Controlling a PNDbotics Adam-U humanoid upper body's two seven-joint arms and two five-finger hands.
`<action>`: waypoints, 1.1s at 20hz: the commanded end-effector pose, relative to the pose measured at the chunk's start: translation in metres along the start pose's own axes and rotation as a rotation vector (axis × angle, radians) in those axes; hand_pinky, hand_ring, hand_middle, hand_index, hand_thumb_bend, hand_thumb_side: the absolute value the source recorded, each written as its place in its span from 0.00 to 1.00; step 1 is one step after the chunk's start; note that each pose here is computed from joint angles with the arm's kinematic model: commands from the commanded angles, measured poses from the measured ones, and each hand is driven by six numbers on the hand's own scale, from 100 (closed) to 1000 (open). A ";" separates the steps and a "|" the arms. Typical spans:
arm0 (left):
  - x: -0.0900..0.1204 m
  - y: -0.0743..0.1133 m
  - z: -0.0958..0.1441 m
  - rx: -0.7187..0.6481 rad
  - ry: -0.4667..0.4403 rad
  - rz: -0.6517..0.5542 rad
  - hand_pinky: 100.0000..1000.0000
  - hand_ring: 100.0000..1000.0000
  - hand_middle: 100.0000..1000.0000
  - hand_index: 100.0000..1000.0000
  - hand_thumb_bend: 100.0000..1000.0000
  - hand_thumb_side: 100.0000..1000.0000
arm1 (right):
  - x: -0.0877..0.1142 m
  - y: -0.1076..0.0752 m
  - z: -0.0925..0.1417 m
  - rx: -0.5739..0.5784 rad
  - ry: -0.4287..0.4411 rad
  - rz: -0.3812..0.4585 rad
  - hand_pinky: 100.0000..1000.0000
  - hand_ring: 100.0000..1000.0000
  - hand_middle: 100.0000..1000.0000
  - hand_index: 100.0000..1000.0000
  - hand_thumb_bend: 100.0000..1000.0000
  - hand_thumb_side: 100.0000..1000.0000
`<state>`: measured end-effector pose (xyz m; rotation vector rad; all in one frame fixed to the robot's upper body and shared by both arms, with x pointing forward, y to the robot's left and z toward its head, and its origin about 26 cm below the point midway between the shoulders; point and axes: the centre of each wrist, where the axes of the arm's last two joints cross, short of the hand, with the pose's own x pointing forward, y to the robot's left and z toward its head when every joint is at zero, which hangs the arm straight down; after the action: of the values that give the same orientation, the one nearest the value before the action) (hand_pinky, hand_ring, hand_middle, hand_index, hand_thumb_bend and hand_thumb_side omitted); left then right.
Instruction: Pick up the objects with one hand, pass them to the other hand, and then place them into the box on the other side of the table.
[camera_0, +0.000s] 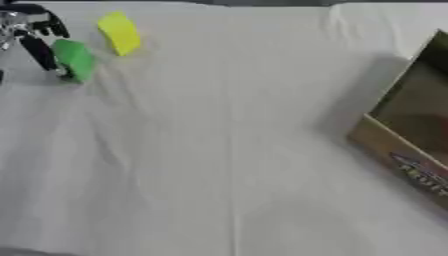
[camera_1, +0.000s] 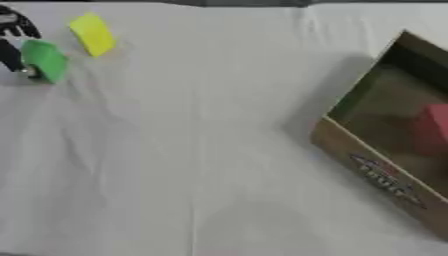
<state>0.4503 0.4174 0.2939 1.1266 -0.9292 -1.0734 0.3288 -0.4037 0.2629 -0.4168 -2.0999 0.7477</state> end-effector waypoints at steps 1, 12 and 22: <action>-0.003 0.013 0.003 0.025 0.000 0.014 0.86 0.85 0.76 0.77 0.50 0.00 | 0.007 -0.009 -0.003 -0.004 -0.017 0.033 1.00 0.67 0.70 0.81 0.00 0.73; 0.001 0.021 0.006 -0.024 0.027 -0.018 0.70 0.69 0.57 0.71 0.40 0.00 | 0.003 -0.009 0.000 0.003 -0.001 0.036 1.00 0.68 0.70 0.81 0.00 0.74; 0.004 0.025 0.010 0.000 0.011 0.010 0.62 0.54 0.49 0.66 0.29 0.00 | 0.001 -0.009 0.002 0.006 0.001 0.034 1.00 0.68 0.70 0.81 0.00 0.73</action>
<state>0.4531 0.4088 0.2982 1.0783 -0.8907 -1.0794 0.3295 -0.4069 0.2568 -0.4162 -2.0795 0.7540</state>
